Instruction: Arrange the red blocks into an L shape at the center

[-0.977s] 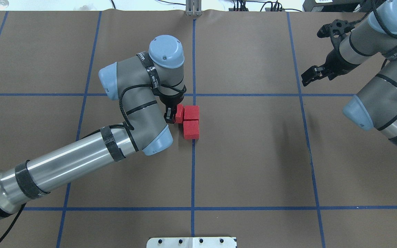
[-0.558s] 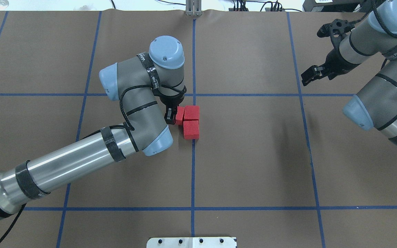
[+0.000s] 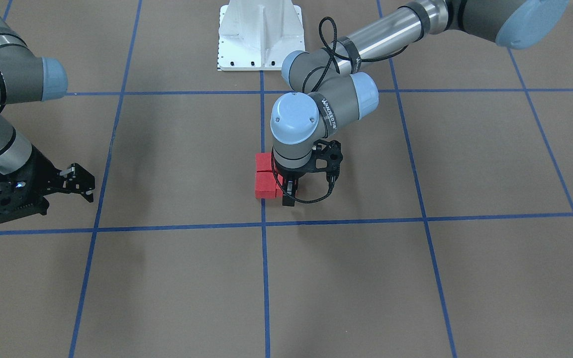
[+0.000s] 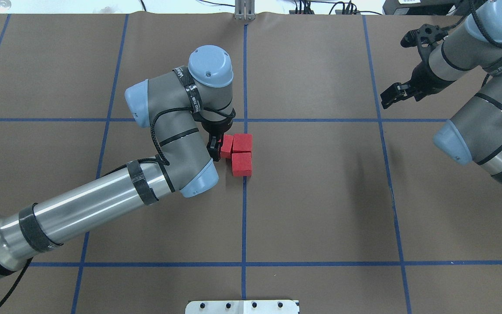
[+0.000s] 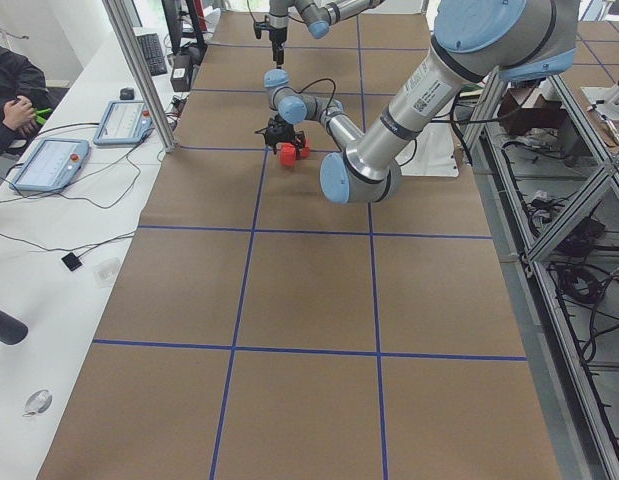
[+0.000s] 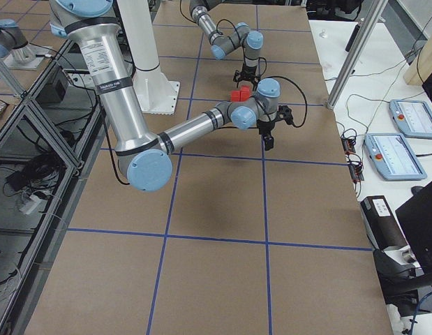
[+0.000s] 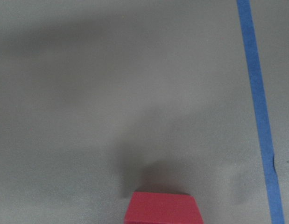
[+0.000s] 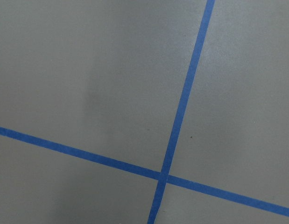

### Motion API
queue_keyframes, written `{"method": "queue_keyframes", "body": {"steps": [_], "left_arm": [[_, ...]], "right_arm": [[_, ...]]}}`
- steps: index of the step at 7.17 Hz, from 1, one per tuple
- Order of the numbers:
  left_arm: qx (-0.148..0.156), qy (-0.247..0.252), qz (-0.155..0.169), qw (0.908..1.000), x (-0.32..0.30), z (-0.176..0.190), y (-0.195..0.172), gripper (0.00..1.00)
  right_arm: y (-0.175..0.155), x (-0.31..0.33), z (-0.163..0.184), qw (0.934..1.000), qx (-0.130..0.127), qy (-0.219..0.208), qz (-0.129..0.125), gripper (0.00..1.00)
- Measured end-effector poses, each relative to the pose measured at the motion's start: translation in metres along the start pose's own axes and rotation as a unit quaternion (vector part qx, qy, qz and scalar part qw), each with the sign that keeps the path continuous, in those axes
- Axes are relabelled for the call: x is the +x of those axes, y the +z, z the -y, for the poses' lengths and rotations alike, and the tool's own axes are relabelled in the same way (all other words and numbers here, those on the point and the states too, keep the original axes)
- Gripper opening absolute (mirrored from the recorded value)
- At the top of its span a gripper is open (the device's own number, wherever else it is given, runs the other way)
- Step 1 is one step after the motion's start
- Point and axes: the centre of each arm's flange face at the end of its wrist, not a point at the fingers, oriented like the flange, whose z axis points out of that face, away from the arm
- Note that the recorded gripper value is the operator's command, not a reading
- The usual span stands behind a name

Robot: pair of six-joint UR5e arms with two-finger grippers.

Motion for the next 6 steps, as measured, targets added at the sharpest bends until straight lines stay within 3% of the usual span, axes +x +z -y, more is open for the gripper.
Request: {"method": "queue_keyframes", "body": {"steps": [2,3,5,6], "left_arm": [[0.011,-0.006,-0.010,0.9999,0.008,0.021,-0.037,1.00],[0.017,0.014,-0.015,0.9996,0.006,0.043,-0.057,1.00],[0.029,0.120,-0.026,0.9920,-0.014,0.116,-0.073,1.00],[0.038,0.200,-0.029,0.9787,-0.029,0.165,-0.078,1.00]], "right_arm": [[-0.014,0.013,0.006,0.9998,-0.001,0.011,0.016,0.99],[-0.026,0.029,0.010,0.9994,-0.001,0.023,0.026,0.99],[-0.042,0.071,0.007,0.9988,-0.003,0.037,0.033,0.99],[-0.043,0.106,-0.001,0.9991,-0.007,0.033,0.027,0.99]]}}
